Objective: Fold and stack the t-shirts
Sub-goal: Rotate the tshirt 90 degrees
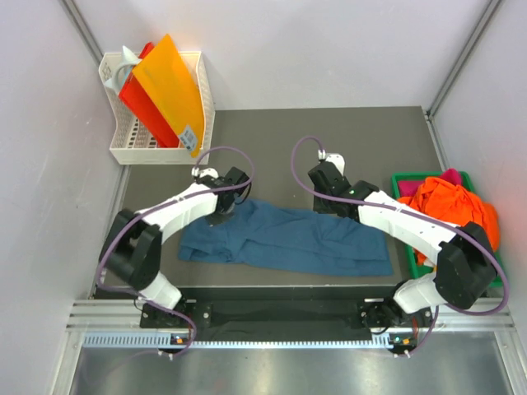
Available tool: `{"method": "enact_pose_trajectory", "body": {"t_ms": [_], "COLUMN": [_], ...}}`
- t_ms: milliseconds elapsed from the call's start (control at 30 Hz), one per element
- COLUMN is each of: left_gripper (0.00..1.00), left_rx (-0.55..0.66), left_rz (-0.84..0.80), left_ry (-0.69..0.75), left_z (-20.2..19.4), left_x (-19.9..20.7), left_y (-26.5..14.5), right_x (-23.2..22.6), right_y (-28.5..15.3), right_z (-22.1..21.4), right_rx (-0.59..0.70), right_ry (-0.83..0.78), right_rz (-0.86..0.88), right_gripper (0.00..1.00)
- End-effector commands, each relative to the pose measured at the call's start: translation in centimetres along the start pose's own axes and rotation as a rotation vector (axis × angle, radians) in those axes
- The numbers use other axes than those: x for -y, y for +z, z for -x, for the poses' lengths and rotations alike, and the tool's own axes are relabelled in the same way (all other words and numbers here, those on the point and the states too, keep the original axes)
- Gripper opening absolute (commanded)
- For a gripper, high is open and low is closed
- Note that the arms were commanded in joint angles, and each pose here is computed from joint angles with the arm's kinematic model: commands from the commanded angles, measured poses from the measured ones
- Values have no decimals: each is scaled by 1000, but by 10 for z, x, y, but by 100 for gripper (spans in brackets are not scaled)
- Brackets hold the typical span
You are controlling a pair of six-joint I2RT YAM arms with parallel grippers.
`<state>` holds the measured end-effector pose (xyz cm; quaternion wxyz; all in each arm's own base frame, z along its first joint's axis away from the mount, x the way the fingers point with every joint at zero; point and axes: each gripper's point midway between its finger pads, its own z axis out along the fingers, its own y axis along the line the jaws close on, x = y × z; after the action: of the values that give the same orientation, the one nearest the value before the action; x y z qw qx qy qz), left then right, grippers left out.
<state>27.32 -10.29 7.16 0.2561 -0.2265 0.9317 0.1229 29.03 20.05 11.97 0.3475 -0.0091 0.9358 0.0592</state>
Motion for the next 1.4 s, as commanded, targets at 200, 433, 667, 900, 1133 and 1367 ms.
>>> {"method": "enact_pose_trajectory", "body": {"t_ms": [200, 433, 667, 900, 1133, 1367], "left_gripper": [0, 0, 0, 0, 0, 0], "left_rx": [-91, -136, -133, -105, -46, -14], "left_rz": [120, 32, -32, -122, -284, -343], "left_ry": [10, 142, 236, 295, 321, 374], "left_z": [1, 8, 38, 70, 91, 105], "left_x": [21, 72, 141, 197, 242, 252], "left_y": [66, 93, 112, 122, 115, 118], "right_x": [-4, 1, 12, 23, 35, 37], "right_y": [-32, -46, -46, -48, -48, -51], "right_z": [27, 30, 24, 23, 25, 26], "right_rx": [100, 121, 108, 98, 94, 89], "right_ry": [22, 26, 5, 2, -4, -8], "right_rz": [71, 79, 42, 16, -11, -16], "right_gripper": [11, 14, 16, 18, 20, 21]}}
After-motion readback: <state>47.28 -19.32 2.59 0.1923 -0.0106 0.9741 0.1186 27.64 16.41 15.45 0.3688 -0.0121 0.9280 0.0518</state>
